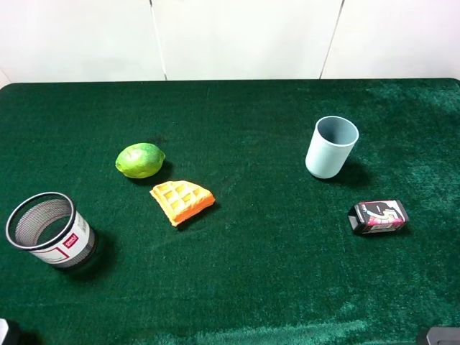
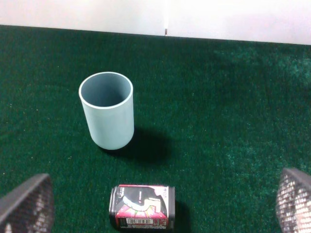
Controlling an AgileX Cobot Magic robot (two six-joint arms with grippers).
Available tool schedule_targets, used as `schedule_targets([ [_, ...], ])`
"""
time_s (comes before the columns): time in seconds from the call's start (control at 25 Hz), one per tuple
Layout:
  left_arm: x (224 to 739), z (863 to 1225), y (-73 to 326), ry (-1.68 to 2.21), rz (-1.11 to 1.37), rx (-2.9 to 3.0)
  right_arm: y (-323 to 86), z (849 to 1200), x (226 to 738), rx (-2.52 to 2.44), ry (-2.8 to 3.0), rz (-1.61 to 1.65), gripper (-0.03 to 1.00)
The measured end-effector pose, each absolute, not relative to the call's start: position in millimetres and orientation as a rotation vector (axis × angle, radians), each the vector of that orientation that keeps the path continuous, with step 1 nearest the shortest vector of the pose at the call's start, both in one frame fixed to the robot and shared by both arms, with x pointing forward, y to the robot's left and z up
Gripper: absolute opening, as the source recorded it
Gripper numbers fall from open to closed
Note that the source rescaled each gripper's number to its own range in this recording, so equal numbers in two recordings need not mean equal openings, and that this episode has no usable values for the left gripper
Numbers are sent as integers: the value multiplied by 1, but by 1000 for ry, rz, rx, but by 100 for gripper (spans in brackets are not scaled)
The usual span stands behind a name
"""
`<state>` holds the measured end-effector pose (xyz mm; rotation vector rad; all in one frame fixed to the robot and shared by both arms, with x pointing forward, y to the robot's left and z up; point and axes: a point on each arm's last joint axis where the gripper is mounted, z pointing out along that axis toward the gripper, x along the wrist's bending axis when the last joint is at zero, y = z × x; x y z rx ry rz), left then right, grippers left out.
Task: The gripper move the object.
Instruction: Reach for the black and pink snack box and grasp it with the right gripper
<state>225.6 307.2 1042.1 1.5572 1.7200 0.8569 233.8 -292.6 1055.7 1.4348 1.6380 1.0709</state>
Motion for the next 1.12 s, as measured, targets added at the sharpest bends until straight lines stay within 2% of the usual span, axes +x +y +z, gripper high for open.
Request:
schedule_targets([
  [1.12, 226, 1042, 307, 1720, 857, 1557, -293, 1056, 234, 1435, 1638, 1071, 100],
])
